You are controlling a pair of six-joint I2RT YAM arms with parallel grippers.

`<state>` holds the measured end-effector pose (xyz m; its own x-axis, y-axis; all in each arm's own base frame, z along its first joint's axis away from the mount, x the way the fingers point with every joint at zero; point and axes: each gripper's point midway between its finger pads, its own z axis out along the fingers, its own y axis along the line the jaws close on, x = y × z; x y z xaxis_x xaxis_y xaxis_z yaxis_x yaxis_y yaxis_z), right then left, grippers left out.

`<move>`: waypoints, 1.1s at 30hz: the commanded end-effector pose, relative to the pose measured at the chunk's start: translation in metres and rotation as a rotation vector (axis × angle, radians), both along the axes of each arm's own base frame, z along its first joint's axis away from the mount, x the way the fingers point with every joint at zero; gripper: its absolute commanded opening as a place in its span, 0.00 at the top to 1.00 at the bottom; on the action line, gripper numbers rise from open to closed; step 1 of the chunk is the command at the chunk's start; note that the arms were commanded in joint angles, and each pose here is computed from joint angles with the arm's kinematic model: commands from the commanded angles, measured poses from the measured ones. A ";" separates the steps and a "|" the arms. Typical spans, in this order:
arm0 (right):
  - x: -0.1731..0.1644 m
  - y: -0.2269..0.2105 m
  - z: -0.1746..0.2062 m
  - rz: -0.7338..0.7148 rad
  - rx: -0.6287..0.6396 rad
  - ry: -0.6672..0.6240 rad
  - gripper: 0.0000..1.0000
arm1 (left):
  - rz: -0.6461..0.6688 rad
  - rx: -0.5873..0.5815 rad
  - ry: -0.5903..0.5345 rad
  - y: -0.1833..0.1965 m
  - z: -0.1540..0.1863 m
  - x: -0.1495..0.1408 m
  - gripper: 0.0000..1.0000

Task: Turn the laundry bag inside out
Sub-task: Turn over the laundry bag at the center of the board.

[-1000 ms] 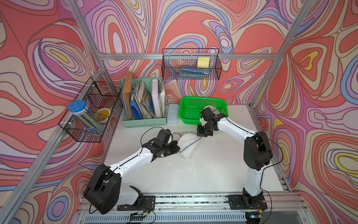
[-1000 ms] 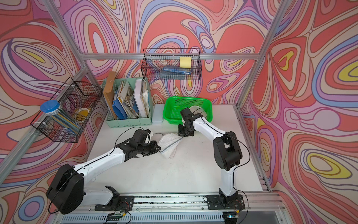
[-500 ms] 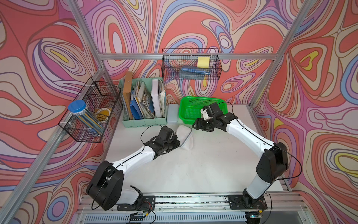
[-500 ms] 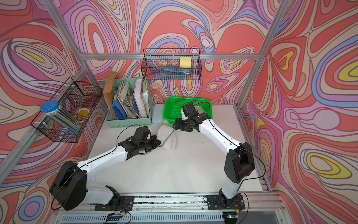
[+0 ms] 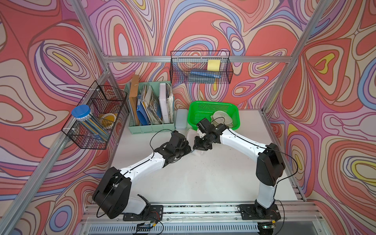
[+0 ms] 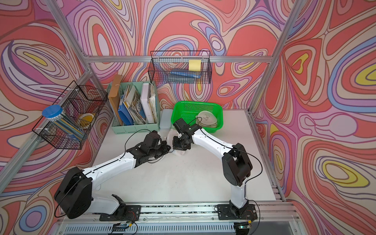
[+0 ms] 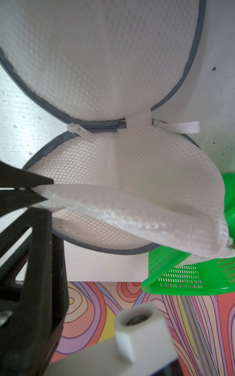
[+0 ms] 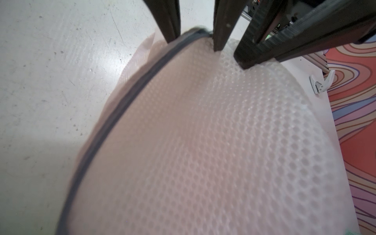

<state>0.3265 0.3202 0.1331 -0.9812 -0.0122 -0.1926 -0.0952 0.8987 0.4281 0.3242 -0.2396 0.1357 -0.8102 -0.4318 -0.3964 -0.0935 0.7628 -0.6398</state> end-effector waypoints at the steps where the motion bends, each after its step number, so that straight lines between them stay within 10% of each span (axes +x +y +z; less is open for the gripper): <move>1: 0.005 0.001 0.000 -0.024 -0.006 0.004 0.71 | 0.012 -0.002 -0.029 -0.003 0.006 0.005 1.00; 6: 0.005 0.003 0.001 -0.034 0.001 0.013 1.00 | 0.032 0.005 -0.030 0.001 0.005 0.004 1.00; 17: -0.016 -0.017 -0.010 -0.012 0.036 -0.065 1.00 | 0.162 -0.101 0.049 0.034 0.033 0.020 1.00; 27: 0.019 -0.031 -0.040 -0.007 -0.067 -0.295 1.00 | 0.083 -0.287 0.241 0.029 0.068 -0.009 1.00; 33: 0.049 -0.055 -0.033 -0.049 -0.182 -0.435 1.00 | 0.046 -0.199 0.298 0.042 0.081 -0.036 1.00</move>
